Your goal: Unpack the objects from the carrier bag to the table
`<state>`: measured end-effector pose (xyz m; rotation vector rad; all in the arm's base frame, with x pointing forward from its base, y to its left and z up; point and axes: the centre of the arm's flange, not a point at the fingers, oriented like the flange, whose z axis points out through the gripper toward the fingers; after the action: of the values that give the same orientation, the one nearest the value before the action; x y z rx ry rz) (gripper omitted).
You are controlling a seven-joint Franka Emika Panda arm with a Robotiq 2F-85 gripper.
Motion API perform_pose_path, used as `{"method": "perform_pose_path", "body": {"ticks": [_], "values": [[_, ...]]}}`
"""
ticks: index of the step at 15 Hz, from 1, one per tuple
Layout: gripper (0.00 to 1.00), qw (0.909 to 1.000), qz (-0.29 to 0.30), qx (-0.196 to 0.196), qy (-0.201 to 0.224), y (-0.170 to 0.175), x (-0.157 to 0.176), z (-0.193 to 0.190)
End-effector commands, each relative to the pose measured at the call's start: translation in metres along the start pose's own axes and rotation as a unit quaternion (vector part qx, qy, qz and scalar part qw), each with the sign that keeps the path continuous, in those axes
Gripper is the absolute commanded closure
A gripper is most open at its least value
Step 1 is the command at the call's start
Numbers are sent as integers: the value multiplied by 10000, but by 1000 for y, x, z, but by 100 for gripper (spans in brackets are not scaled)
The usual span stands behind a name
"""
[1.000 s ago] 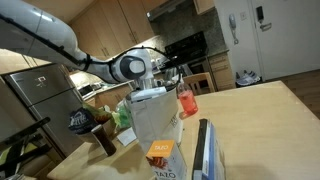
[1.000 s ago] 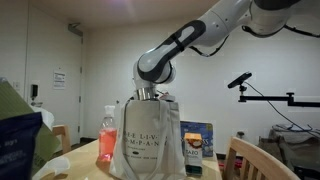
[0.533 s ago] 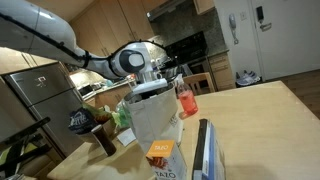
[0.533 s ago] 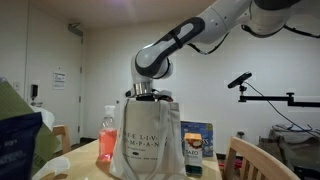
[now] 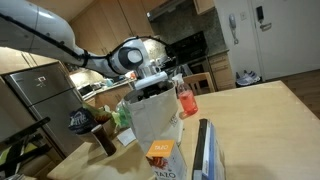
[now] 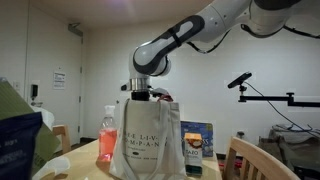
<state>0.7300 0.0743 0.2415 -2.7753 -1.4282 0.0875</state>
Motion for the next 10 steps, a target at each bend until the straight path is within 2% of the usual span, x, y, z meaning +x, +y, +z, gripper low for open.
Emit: {"method": "perform_pose_path", "body": {"ticks": [1,10], "values": [[0,9995,-191,-216,129,12,6,1],[0,9991,-252,-293,193,22,4,21]]}}
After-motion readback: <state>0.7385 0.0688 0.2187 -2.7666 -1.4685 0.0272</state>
